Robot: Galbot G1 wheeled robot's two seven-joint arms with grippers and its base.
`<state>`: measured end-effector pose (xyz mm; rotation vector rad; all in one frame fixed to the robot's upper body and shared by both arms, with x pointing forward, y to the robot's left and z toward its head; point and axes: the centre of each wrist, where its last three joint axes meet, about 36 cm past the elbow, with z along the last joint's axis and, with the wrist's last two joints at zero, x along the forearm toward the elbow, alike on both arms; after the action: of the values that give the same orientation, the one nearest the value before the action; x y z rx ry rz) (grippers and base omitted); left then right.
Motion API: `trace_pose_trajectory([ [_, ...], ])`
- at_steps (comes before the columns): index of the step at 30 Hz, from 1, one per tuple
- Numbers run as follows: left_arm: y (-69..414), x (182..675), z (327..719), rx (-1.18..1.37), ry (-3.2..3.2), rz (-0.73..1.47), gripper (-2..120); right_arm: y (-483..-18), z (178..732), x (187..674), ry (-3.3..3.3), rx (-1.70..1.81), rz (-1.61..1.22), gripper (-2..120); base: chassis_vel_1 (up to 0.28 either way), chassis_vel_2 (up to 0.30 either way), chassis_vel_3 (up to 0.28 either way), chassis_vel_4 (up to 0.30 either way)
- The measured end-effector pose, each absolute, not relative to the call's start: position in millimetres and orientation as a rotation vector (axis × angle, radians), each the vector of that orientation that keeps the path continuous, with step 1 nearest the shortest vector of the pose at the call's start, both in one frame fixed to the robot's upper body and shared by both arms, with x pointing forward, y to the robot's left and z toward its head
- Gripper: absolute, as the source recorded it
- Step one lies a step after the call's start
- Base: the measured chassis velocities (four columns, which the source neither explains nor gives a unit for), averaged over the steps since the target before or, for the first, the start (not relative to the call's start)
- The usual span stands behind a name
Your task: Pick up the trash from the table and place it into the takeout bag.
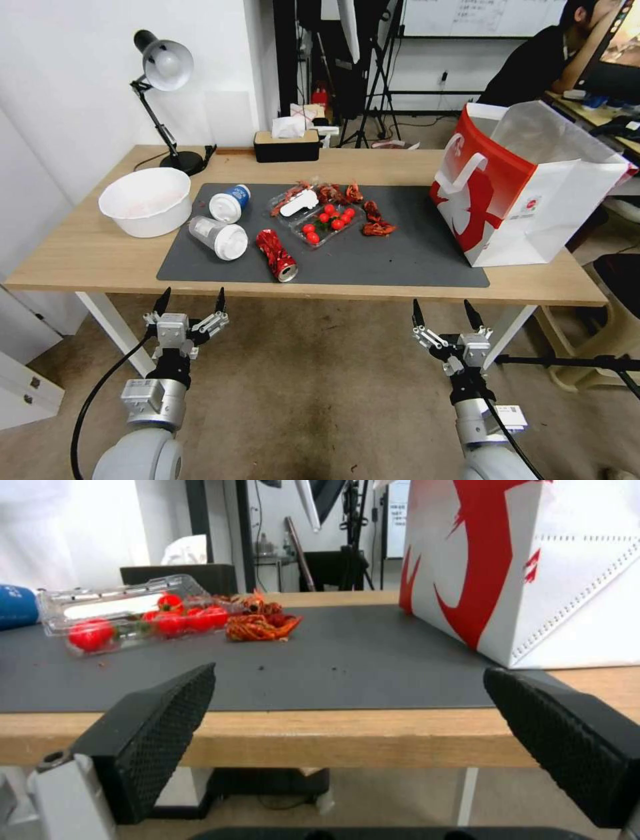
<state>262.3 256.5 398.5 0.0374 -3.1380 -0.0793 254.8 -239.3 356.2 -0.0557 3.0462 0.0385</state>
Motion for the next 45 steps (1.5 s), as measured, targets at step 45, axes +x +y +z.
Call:
trace_pose_trajectory([
  [45,129.3,340.7,427.7,-0.156,-2.903,0.495,100,-229.8,372.3,259.3,3.021,0.011,0.047,100,0.0,0.0,0.0,0.0],
])
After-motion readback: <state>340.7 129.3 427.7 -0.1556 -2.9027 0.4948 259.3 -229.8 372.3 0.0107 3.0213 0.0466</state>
